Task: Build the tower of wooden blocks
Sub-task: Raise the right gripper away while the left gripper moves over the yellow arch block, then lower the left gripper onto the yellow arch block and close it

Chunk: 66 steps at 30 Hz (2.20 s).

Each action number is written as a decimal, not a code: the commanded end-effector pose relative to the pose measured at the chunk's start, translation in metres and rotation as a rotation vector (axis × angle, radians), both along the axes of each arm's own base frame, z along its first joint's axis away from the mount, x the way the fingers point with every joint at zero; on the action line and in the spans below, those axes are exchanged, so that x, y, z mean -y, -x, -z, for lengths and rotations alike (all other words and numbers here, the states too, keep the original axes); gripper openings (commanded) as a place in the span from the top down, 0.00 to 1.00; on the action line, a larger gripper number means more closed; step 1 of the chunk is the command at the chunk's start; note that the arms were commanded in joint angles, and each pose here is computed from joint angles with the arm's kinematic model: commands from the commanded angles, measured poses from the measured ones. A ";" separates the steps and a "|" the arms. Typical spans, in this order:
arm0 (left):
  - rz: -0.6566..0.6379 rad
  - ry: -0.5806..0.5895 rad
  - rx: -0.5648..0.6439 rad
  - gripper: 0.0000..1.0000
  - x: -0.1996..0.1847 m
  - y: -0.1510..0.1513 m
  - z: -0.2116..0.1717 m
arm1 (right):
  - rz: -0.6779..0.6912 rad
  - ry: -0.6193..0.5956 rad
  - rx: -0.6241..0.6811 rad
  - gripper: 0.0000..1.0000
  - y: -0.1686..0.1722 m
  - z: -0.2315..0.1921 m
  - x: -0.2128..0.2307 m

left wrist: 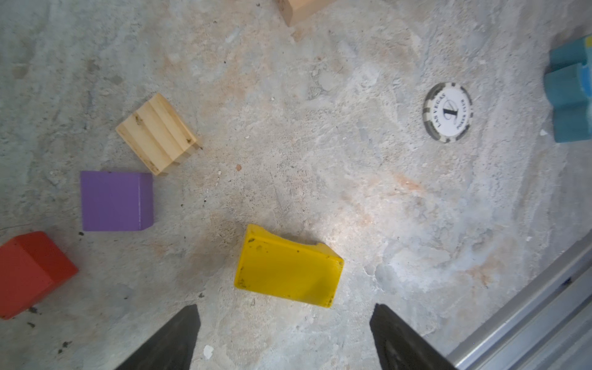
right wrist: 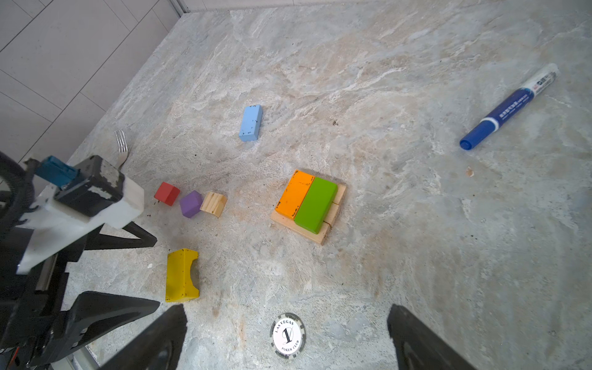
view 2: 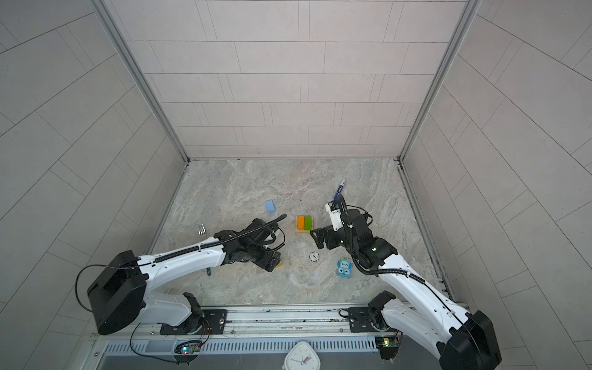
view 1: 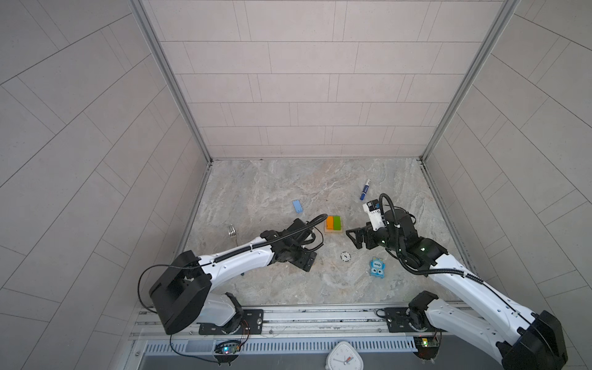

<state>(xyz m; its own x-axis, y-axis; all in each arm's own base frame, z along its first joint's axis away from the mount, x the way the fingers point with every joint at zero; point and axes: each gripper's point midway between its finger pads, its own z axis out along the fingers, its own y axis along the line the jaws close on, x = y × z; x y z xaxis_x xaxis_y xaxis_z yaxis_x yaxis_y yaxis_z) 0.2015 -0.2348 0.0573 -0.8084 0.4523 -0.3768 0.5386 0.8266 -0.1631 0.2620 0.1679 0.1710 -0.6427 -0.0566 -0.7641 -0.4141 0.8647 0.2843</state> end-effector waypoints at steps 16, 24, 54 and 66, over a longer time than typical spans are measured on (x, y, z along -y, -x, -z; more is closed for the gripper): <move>0.077 -0.043 0.020 0.07 0.010 -0.009 0.013 | 0.014 0.020 0.000 0.01 0.003 -0.004 0.005; 0.099 -0.030 -0.001 0.07 0.014 -0.005 0.016 | 0.020 0.034 0.000 0.01 0.003 -0.004 0.008; 0.071 -0.041 -0.007 0.16 0.016 -0.011 0.025 | 0.053 0.066 0.013 0.02 0.002 -0.004 0.016; 0.052 -0.051 0.003 0.25 0.015 -0.014 0.022 | 0.062 0.077 0.014 0.02 0.002 -0.005 0.019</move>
